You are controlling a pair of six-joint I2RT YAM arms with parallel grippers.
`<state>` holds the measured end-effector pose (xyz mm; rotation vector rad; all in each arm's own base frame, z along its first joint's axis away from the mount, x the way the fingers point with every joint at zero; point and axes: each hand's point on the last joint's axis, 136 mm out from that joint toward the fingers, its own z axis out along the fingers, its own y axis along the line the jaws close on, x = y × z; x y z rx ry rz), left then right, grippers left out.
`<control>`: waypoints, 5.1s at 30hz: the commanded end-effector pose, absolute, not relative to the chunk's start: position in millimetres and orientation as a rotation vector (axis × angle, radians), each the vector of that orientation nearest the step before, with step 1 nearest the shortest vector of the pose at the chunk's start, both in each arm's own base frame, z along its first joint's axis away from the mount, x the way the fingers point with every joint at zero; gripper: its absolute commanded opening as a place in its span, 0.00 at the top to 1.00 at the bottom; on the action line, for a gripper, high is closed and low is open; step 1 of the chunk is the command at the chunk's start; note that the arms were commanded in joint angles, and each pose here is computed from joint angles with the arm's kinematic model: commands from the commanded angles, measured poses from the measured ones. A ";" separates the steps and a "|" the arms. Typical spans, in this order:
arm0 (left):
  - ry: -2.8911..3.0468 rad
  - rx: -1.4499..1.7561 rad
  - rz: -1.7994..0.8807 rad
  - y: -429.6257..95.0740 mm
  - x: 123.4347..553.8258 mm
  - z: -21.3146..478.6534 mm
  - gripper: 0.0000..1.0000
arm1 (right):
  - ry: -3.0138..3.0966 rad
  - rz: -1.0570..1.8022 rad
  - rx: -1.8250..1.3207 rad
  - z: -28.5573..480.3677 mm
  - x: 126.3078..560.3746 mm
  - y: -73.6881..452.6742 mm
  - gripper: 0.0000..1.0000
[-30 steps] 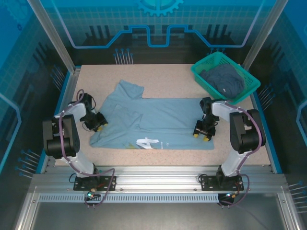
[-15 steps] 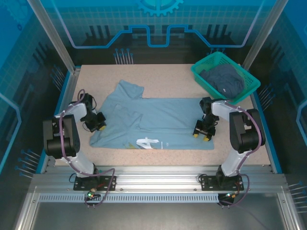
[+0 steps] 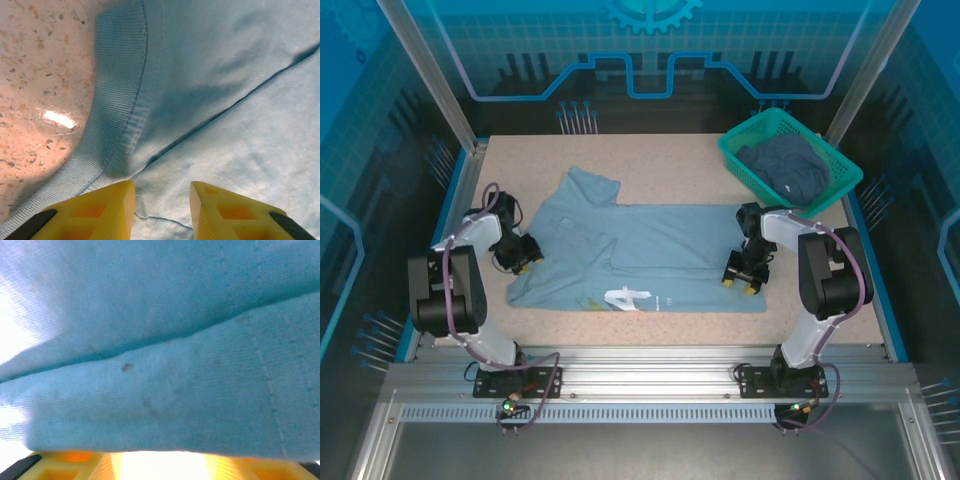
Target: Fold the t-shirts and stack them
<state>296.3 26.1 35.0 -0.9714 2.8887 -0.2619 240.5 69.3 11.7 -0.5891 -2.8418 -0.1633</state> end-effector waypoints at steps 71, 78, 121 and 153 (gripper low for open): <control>2.526 -1.295 -0.447 28.0 451.7 86.0 0.61 | -3.281 -0.143 -0.326 77.5 379.3 149.3 0.43; 2.352 -1.213 -0.726 -7.4 557.8 87.9 0.50 | -3.290 0.029 -0.543 55.1 432.2 96.3 0.46; 2.439 -0.833 0.201 24.4 616.5 41.6 0.37 | -3.177 0.103 -0.665 23.7 445.6 91.1 0.95; 2.664 -1.152 -0.042 6.3 571.0 6.1 1.00 | -3.183 -0.008 -0.676 23.7 443.6 95.0 0.98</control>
